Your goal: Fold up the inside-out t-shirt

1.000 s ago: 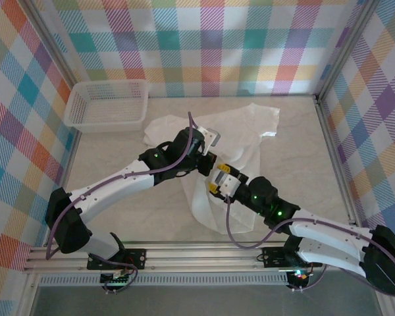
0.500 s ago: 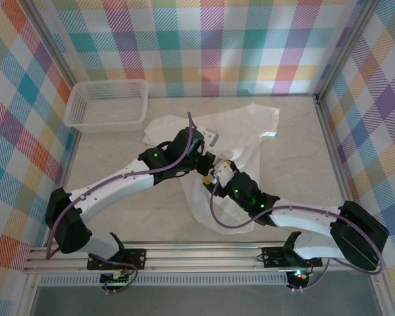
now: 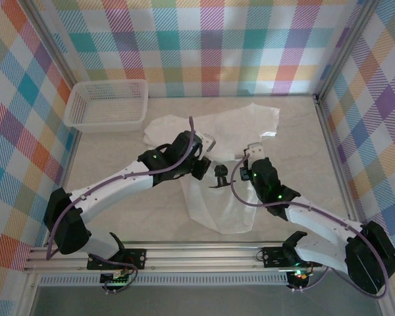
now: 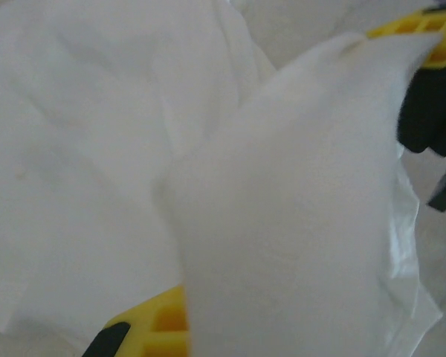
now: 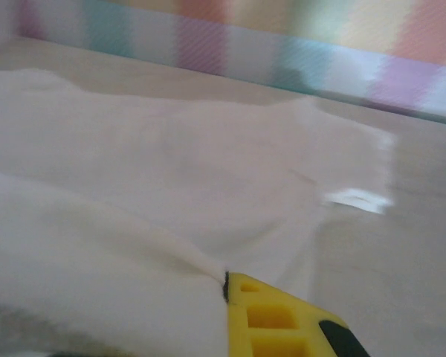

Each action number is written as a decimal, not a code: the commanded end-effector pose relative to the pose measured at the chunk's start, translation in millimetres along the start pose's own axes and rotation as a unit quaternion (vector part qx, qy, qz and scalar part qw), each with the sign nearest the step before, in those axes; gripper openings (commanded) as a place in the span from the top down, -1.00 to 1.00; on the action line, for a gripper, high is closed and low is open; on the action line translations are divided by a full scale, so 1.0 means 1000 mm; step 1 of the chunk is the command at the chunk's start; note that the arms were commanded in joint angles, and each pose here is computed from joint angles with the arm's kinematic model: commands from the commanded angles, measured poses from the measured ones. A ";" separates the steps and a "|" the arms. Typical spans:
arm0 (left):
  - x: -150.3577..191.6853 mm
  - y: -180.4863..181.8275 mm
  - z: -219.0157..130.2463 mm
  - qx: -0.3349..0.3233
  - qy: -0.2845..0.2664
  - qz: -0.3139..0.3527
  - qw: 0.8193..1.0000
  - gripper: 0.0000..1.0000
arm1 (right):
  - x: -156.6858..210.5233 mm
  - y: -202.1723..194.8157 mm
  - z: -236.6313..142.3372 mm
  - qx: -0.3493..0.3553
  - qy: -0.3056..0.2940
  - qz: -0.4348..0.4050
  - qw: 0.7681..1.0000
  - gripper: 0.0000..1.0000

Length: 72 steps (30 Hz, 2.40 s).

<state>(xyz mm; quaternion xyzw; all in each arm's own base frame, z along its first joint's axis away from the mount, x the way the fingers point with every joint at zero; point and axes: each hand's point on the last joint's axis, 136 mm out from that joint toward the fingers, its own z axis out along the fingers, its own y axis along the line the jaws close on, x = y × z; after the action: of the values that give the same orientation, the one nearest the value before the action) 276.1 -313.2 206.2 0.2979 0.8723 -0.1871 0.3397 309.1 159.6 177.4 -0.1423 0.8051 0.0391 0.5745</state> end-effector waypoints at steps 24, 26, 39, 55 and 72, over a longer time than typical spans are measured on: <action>-0.008 -0.016 0.081 0.059 -0.045 -0.013 0.997 0.13 | -0.033 0.026 -0.032 -0.107 -0.025 -0.044 0.993 1.00; -0.016 -0.014 0.068 0.064 -0.049 -0.028 0.996 1.00 | -0.027 0.014 -0.031 -0.082 -0.020 -0.065 0.994 1.00; -0.046 -0.032 0.043 0.105 -0.038 -0.060 0.992 1.00 | -0.014 0.088 -0.096 -0.271 -0.046 -0.043 0.960 0.20; -0.064 -0.030 0.009 0.090 -0.045 -0.048 0.994 1.00 | 0.023 0.113 -0.001 -0.112 -0.081 -0.308 0.941 1.00; -0.118 -0.073 -0.033 0.180 0.002 -0.176 0.968 1.00 | -0.005 0.065 0.054 -0.072 0.009 -0.085 0.994 1.00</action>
<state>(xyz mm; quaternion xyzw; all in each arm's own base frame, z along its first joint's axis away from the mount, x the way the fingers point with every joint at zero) 285.6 -391.8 315.6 0.2345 0.8557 -0.3697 0.2760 347.3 208.8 132.9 -0.3351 0.7528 -0.0858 0.5601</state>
